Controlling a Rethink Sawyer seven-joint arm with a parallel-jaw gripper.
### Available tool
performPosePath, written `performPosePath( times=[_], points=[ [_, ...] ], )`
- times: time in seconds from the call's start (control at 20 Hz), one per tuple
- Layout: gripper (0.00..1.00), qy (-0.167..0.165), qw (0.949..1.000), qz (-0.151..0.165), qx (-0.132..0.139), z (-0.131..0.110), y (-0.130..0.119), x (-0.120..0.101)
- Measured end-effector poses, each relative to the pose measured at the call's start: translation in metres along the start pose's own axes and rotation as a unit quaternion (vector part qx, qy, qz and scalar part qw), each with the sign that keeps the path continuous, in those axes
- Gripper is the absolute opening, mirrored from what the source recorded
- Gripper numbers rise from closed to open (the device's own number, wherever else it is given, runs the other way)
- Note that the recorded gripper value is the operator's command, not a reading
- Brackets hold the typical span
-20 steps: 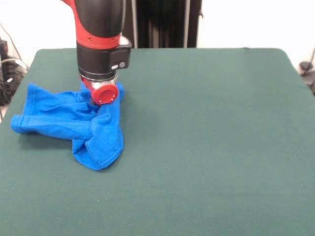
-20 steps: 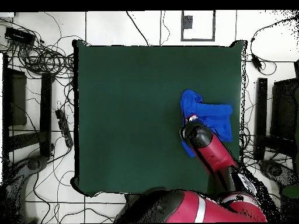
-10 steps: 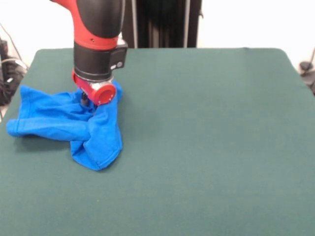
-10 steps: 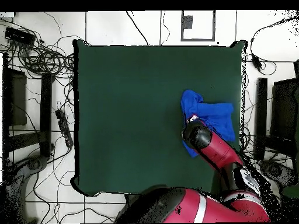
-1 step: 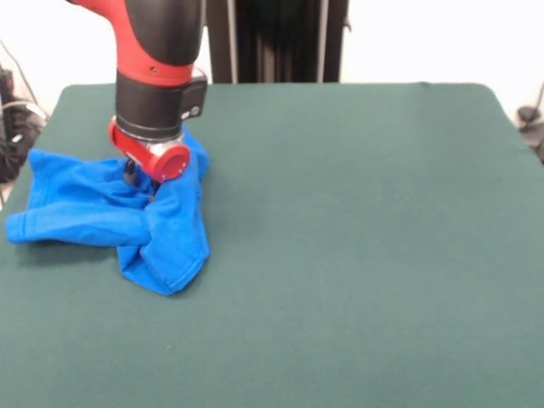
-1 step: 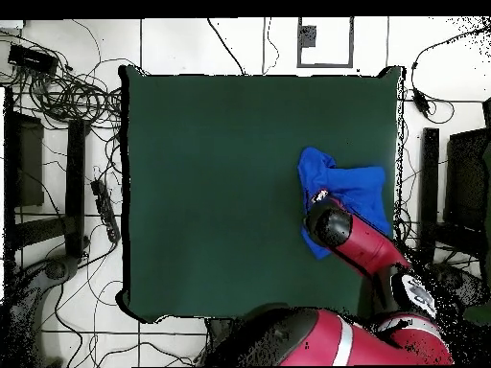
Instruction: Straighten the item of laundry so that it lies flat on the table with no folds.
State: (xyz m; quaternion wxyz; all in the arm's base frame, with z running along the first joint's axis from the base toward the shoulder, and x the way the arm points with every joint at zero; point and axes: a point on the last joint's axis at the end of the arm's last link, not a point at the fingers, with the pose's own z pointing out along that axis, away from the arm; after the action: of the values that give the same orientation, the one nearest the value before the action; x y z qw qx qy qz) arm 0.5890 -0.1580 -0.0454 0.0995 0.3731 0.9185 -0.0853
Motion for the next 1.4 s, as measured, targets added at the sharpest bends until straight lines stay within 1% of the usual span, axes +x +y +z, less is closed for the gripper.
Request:
performPosePath(
  times=[0.25,0.5,0.75,0.9,0.95,1.15,1.2,1.4],
  points=[
    [1.0,-0.012,0.9998,-0.019,0.002,0.005,-0.013,-0.013],
    [1.0,-0.021,0.9992,-0.033,0.003,0.007,-0.02,-0.022],
    [1.0,-0.042,0.9981,-0.043,0.011,0.015,-0.037,-0.039],
    [1.0,-0.053,0.9973,-0.049,0.015,0.017,-0.042,-0.046],
    [0.0,-0.06,0.9968,-0.05,0.015,0.019,-0.048,-0.053],
    [0.0,-0.066,0.9968,-0.042,0.017,0.025,-0.062,-0.061],
    [0.0,-0.075,0.9966,-0.029,0.018,0.028,-0.078,-0.07],
    [0.0,-0.085,0.9961,-0.007,0.023,0.034,-0.108,-0.083]
  ],
)
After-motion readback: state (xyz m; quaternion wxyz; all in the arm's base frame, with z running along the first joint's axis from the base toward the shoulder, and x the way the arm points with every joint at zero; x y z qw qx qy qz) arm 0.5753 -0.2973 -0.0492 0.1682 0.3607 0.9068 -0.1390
